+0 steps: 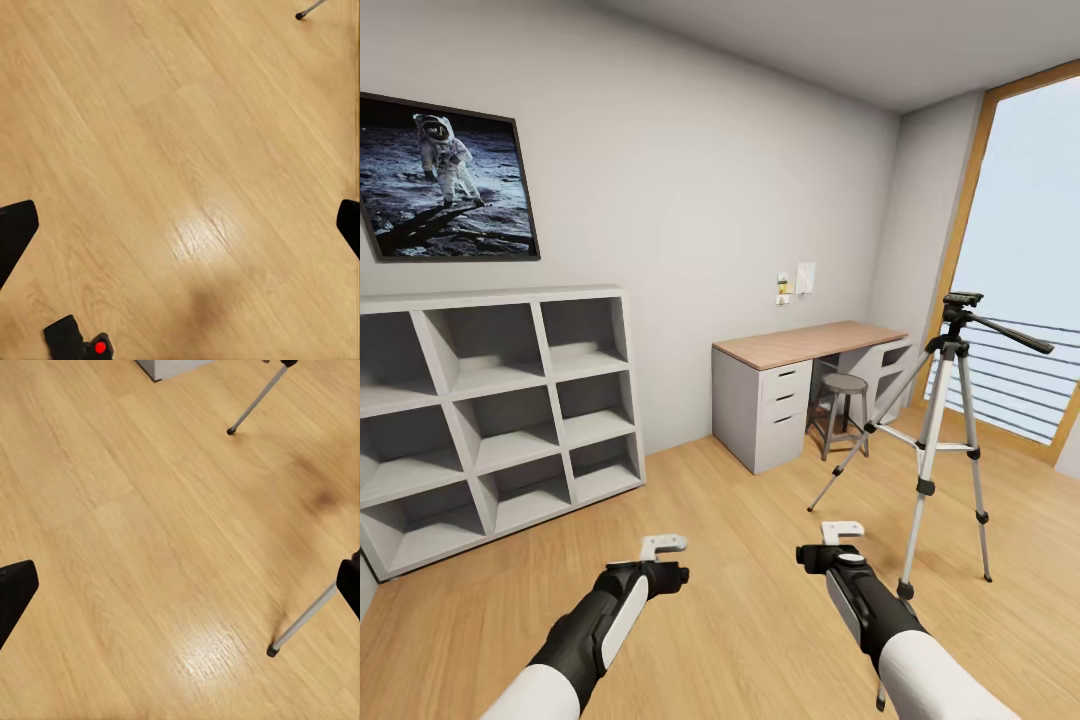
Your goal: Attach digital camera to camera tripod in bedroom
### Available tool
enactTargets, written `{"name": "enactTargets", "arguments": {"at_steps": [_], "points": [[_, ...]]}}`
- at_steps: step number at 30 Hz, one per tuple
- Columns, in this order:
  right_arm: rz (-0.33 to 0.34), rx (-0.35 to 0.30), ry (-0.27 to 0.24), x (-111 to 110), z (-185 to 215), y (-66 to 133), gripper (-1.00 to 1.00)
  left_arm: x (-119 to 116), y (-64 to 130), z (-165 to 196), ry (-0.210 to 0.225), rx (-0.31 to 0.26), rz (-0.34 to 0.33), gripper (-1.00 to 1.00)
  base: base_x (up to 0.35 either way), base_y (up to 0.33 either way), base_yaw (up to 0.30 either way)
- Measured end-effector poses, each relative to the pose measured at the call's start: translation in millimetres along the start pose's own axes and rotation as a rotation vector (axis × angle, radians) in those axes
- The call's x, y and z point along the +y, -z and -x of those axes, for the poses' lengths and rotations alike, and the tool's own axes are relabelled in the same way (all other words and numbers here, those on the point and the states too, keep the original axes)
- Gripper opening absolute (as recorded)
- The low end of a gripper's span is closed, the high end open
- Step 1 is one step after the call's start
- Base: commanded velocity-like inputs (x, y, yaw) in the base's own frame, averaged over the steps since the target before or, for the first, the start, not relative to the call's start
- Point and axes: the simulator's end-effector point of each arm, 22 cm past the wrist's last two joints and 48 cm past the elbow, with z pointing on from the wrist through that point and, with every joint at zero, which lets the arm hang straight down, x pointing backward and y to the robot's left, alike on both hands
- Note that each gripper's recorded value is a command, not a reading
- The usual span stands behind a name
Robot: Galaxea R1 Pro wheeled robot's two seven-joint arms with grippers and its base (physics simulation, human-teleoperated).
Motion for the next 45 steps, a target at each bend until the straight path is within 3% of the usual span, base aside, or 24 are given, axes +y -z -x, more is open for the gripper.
{"name": "enactTargets", "arguments": {"at_steps": [7, 12, 21, 45], "points": [[0.001, 0.0, 0.0, 0.6, 0.1, 0.1, 1.0, -14.9, 2.8, 7.4, 0.012, -0.02, -0.019, 1.0, 0.0, 0.0, 0.0], [0.0, 0.0, 0.0, 0.1, 0.1, 0.1, 1.0, -12.5, 5.4, 14.0, 0.027, -0.034, 0.0, 1.0, 0.0, 0.0, 0.0], [0.0, 0.0, -0.001, 0.6, -10.8, -8.0, 1.0, -4.7, -0.6, 8.8, 0.096, -0.033, 0.02, 1.0, 0.0, 0.0, 0.0], [0.02, 0.002, 0.001, 6.8, -47.4, -32.5, 1.0, -0.1, -30.1, -23.2, 0.107, -0.027, 0.009, 1.0, 0.0, 0.0, 0.0]]}}
